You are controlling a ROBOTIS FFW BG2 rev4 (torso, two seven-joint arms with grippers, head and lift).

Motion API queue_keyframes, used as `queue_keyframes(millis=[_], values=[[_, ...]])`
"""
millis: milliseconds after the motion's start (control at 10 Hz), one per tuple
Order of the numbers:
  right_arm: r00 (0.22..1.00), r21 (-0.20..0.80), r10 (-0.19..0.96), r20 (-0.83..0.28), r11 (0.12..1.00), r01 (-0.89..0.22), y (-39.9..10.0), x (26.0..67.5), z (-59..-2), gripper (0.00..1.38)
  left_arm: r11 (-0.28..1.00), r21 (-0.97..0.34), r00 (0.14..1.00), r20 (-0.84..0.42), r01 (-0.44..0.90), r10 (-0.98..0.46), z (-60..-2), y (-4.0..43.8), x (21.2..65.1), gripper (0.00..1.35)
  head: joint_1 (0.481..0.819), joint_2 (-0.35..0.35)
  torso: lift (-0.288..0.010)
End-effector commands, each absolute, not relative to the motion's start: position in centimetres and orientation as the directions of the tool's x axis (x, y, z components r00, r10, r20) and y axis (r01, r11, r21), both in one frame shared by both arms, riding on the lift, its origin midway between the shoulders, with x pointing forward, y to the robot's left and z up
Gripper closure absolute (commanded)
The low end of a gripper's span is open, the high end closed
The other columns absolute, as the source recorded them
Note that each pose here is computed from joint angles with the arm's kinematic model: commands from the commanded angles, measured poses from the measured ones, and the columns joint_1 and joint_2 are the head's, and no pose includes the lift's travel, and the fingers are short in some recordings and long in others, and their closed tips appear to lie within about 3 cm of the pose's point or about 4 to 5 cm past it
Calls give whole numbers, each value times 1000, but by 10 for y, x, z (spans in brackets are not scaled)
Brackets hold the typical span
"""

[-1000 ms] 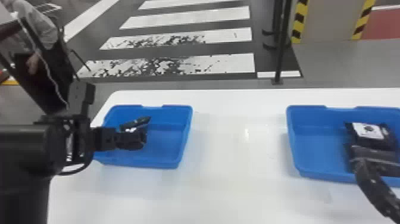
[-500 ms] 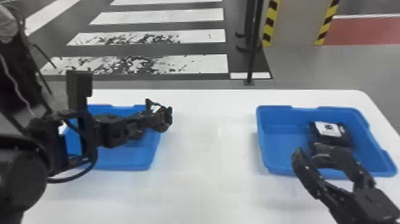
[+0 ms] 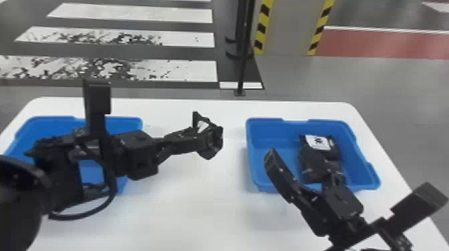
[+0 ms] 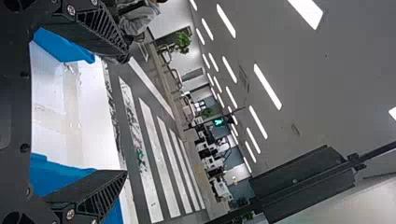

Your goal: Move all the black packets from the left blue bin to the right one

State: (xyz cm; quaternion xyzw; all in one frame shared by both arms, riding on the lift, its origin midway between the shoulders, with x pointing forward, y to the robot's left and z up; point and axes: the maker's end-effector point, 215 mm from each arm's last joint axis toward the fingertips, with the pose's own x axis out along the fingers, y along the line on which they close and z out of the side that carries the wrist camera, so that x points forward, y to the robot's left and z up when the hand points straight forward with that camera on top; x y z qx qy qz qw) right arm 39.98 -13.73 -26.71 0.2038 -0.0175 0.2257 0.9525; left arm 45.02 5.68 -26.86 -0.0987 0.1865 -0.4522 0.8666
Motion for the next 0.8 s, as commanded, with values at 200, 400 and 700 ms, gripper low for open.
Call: queue_keyframes(millis=[200, 400, 700], values=[[870, 374, 460, 176, 787, -491, -119, 411, -248, 116, 430, -392, 367, -226, 813, -902, -277, -9, 413, 1150, 695, -135, -185], [868, 365, 462, 183, 788, -496, -119, 414, -245, 111, 384, -406, 321, -216, 829, -922, -276, -27, 402, 1150, 695, -177, -185], [870, 356, 465, 164, 795, -492, -117, 417, -254, 121, 364, -414, 304, -206, 834, -930, -274, -33, 397, 1150, 695, -202, -185]])
